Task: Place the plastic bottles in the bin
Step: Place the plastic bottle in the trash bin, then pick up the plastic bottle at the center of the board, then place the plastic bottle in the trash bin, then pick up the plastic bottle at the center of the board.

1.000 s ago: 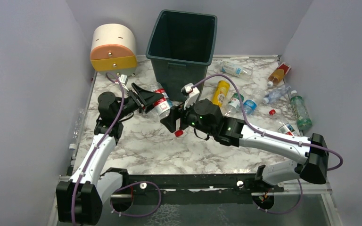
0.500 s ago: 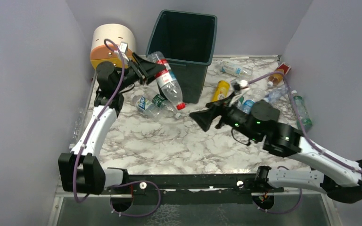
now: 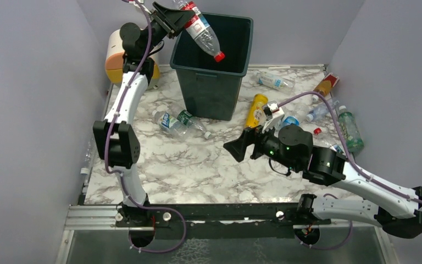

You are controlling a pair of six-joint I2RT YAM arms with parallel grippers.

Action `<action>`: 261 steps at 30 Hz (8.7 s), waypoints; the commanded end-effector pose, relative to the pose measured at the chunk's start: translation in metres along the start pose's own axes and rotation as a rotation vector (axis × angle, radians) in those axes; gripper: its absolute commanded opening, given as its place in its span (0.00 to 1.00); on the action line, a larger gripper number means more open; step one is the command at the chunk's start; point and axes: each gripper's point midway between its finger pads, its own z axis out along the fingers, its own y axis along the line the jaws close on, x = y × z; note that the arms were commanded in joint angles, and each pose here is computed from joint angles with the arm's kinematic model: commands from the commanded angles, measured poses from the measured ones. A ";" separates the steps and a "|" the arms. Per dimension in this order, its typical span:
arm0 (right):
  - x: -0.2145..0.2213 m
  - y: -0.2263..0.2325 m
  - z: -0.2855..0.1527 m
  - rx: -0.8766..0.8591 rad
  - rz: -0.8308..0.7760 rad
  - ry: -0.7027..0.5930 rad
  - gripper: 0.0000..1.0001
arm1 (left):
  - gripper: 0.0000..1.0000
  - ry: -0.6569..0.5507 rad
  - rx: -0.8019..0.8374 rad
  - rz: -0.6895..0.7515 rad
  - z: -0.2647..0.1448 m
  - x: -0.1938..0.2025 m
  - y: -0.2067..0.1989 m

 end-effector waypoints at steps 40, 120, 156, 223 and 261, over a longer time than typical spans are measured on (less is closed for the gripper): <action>0.137 -0.001 0.251 -0.005 -0.467 0.330 1.00 | 0.99 0.089 -0.287 0.373 -0.150 0.080 -0.045; 0.054 -0.015 0.125 -0.141 -0.302 0.069 0.56 | 0.99 0.186 -0.333 -0.144 -0.209 0.168 -0.038; 0.021 0.052 0.131 -0.329 -0.286 0.035 0.57 | 0.99 0.120 -0.484 -0.198 -0.215 0.170 0.005; 0.050 -0.038 0.085 0.098 -0.310 0.155 0.99 | 0.99 0.008 0.172 0.393 0.041 -0.007 -0.063; 0.174 -0.153 0.297 0.059 -0.500 0.359 0.95 | 0.99 0.224 -0.316 0.267 -0.189 0.147 -0.026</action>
